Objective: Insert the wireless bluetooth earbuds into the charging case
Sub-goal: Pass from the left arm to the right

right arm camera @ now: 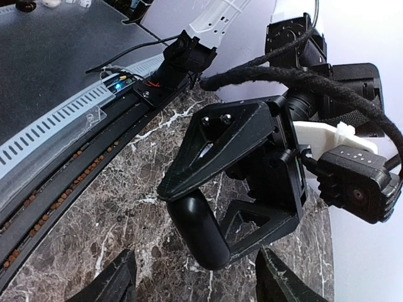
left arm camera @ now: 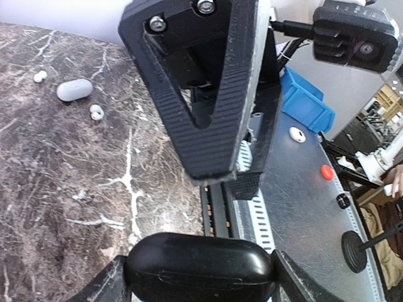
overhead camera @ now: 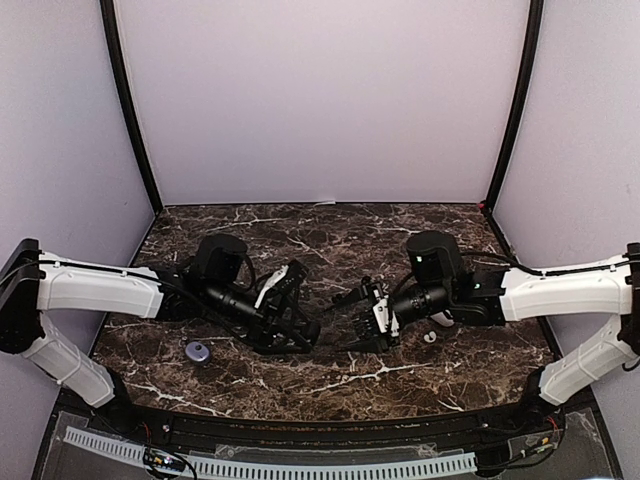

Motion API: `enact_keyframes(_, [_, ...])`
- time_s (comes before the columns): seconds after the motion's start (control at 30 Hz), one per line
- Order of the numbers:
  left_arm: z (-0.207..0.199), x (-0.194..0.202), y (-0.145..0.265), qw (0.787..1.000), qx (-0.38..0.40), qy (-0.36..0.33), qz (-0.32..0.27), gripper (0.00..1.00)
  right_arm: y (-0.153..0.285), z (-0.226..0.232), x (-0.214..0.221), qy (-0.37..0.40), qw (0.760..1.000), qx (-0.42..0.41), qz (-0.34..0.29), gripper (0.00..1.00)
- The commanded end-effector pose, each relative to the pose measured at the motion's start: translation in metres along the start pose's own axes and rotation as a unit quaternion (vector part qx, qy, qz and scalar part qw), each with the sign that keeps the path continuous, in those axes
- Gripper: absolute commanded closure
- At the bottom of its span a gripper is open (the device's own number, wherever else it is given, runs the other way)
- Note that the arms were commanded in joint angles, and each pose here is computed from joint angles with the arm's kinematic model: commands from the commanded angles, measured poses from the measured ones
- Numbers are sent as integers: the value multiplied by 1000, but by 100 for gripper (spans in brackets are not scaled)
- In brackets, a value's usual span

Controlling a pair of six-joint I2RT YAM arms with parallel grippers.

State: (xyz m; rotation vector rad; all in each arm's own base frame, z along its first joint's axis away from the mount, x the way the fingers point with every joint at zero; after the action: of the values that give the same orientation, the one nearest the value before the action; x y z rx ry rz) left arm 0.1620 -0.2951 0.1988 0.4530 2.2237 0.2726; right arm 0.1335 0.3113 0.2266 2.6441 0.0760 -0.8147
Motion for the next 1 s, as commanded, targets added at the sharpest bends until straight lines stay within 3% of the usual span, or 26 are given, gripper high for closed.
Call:
enact_keyframes(0.0, [-3, -2, 10, 999, -25, -21, -22, 45, 2, -7, -4, -113, 994, 10, 9, 34])
enact_keyframes(0.1, [-3, 0, 16, 999, -34, -23, -34, 45, 1, -10, 2, -196, 980, 3, 23, 29])
enact_keyframes(0.27, [1, 3, 26, 997, -56, -14, -55, 45, 5, -18, 15, -328, 944, 22, 28, 5])
enact_keyframes(0.37, [1, 5, 29, 997, -55, -14, -61, 45, 3, -24, 22, -387, 921, 20, 32, 1])
enact_keyframes(0.47, [1, 5, 30, 996, -55, -14, -64, 45, 0, -23, 24, -404, 914, 15, 29, 1])
enact_keyframes(0.53, [1, 4, 31, 996, -53, -14, -63, 45, 1, -20, 25, -383, 923, 21, 30, 1])
enact_keyframes(0.7, [2, 3, 31, 997, -52, -12, -64, 45, 13, -2, 16, -208, 976, 56, 40, 1])
enact_keyframes(0.87, [1, 3, 30, 997, -39, -13, -60, 45, 17, 8, 18, -65, 994, 57, 63, 1])
enact_keyframes(0.97, [1, 1, 28, 998, -30, -11, -57, 45, 18, 7, 20, -27, 995, 70, 73, 1])
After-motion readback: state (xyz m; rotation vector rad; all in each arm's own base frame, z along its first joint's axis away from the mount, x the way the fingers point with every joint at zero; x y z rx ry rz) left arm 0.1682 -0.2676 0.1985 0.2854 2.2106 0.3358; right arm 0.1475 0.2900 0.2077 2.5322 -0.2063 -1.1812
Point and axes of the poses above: each gripper's point midway between its finger pads, its own y axis back along the fingers, its own z axis along the line the jaws close on, x = y × z, the point moved 8 cm from there along y, back along the fingers, and after that the axes turned 15 degrees about y, right-handed, at the moved point
